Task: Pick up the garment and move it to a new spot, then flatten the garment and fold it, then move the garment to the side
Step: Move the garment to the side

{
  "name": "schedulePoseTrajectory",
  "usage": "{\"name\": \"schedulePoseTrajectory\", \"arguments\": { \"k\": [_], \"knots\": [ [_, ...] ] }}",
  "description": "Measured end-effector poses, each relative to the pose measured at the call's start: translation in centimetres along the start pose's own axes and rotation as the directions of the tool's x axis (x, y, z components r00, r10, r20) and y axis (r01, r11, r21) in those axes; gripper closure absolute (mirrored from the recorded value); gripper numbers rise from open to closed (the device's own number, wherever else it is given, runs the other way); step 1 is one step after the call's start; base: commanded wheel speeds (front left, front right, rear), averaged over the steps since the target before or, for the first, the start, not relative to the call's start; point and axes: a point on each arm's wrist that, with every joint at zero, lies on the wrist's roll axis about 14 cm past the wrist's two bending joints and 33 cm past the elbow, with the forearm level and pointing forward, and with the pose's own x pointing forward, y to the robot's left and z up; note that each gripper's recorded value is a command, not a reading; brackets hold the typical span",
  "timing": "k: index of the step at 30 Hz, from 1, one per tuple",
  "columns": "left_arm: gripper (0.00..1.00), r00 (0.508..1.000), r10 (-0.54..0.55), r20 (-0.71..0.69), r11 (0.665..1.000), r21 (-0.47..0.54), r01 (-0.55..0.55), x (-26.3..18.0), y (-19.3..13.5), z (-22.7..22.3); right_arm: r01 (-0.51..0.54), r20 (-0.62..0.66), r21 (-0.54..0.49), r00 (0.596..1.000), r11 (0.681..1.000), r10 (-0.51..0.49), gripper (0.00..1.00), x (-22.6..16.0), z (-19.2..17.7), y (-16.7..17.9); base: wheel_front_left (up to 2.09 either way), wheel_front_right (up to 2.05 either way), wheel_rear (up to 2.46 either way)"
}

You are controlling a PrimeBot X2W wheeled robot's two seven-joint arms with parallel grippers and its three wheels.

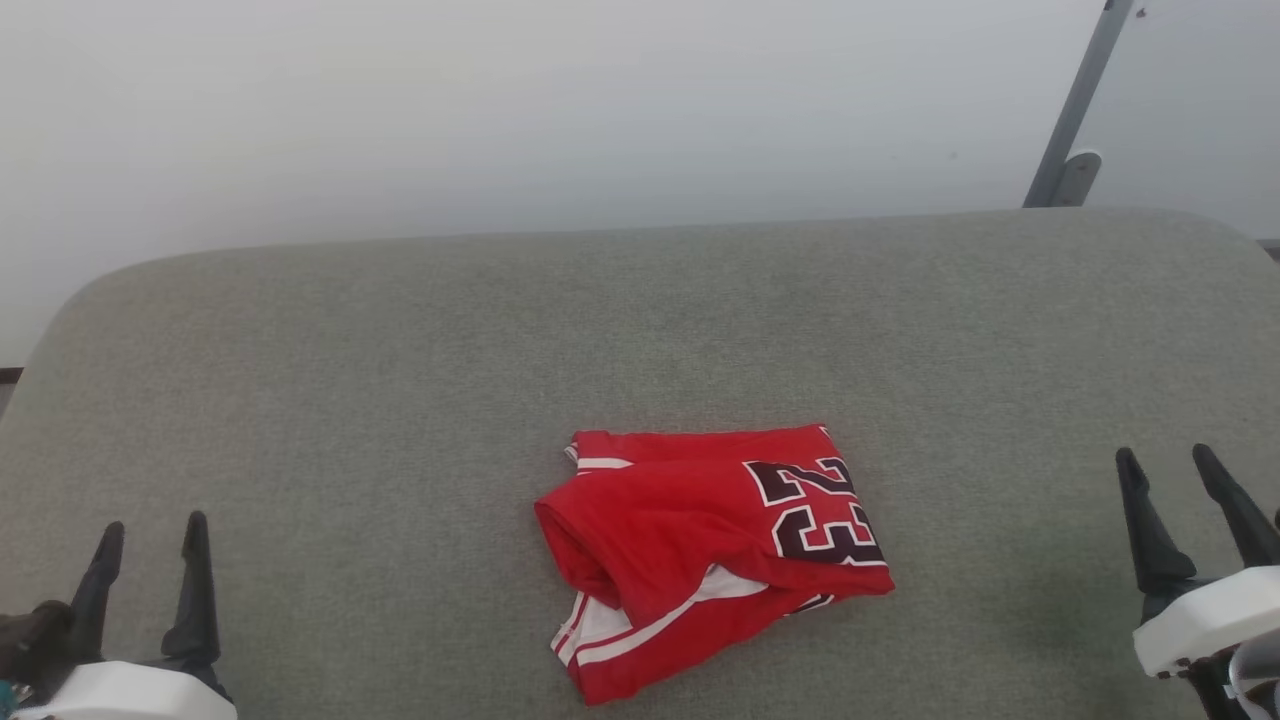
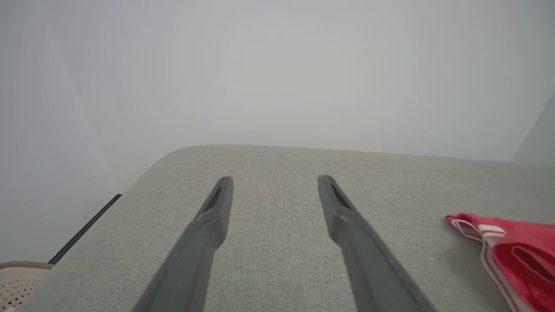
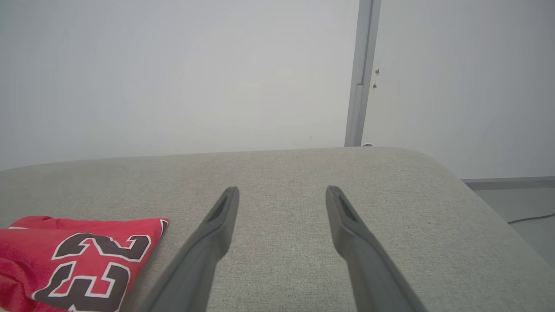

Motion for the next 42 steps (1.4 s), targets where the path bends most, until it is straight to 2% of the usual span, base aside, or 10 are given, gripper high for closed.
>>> {"name": "schedulePoseTrajectory", "arguments": {
  "k": [8, 15, 24, 29, 31, 33, 42],
  "knots": [
    [0.00, 1.000, 0.014, -0.005, 1.000, -0.001, -0.014, -0.8, 0.5, -0.1, -0.126, -0.100, -0.008, 0.987, 0.992, 0.125, 0.00, 1.5, -1.9, 4.1, 0.00, 0.00, 0.00],
    [0.00, 0.999, 0.038, -0.017, 0.999, -0.008, -0.038, -1.5, 1.0, -0.5, -0.274, -0.248, 0.034, 0.929, 0.961, 0.274, 0.00, 3.4, -4.4, 9.4, 0.00, 0.00, 0.00],
    [0.00, 0.995, 0.083, -0.056, 0.996, -0.012, -0.084, -2.1, 2.1, -1.7, -0.388, -0.484, 0.045, 0.798, 0.921, 0.360, 0.00, 5.1, -8.8, 12.9, 0.00, 0.00, 0.00],
    [0.00, 0.992, 0.105, -0.076, 0.994, -0.011, -0.106, -2.2, 2.6, -2.3, -0.420, -0.616, 0.063, 0.697, 0.906, 0.366, 0.00, 5.1, -11.7, 13.8, 0.00, 0.00, 0.00],
    [0.00, 0.990, 0.110, -0.085, 0.994, -0.012, -0.111, -2.2, 2.6, -2.6, -0.407, -0.658, 0.089, 0.661, 0.909, 0.360, 0.00, 5.2, -12.6, 13.8, 0.00, 0.00, 0.00],
    [0.00, 0.989, 0.115, -0.096, 0.993, -0.014, -0.116, -2.0, 2.6, -3.0, -0.426, -0.719, 0.083, 0.600, 0.901, 0.350, 0.00, 5.2, -13.9, 14.1, 0.00, 0.00, 0.00],
    [0.00, 0.985, 0.119, -0.125, 0.993, -0.014, -0.121, -1.2, 2.3, -4.0, -0.421, -0.834, 0.129, 0.444, 0.898, 0.329, 0.00, 5.7, -16.2, 14.8, 0.00, 0.00, 0.00]
  ]
}}
